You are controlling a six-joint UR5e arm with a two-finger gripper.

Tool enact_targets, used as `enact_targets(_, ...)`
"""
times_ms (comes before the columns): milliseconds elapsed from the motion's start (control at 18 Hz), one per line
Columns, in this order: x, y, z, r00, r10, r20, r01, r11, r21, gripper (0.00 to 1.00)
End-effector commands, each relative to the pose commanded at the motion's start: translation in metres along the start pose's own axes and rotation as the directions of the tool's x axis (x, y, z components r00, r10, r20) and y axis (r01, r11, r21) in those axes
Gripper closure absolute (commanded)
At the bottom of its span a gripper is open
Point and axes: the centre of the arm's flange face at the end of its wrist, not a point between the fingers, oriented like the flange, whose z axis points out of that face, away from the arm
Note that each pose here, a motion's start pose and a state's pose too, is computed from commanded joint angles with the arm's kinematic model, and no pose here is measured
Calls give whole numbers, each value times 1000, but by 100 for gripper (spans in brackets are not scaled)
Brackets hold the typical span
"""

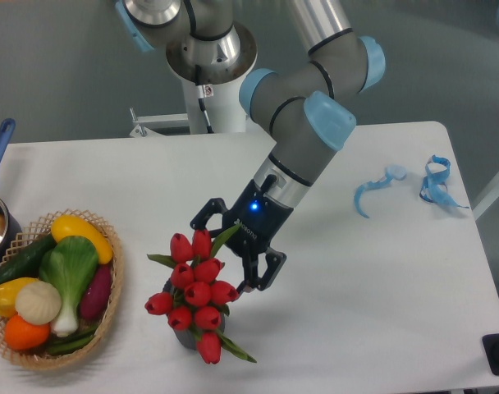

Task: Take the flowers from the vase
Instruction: 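Lower the gripper around the tulip stems and close it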

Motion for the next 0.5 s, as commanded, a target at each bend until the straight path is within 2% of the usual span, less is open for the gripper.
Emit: enact_targets(500,-7,-3,17,1000,24,-4,-24,1000,-9,0)
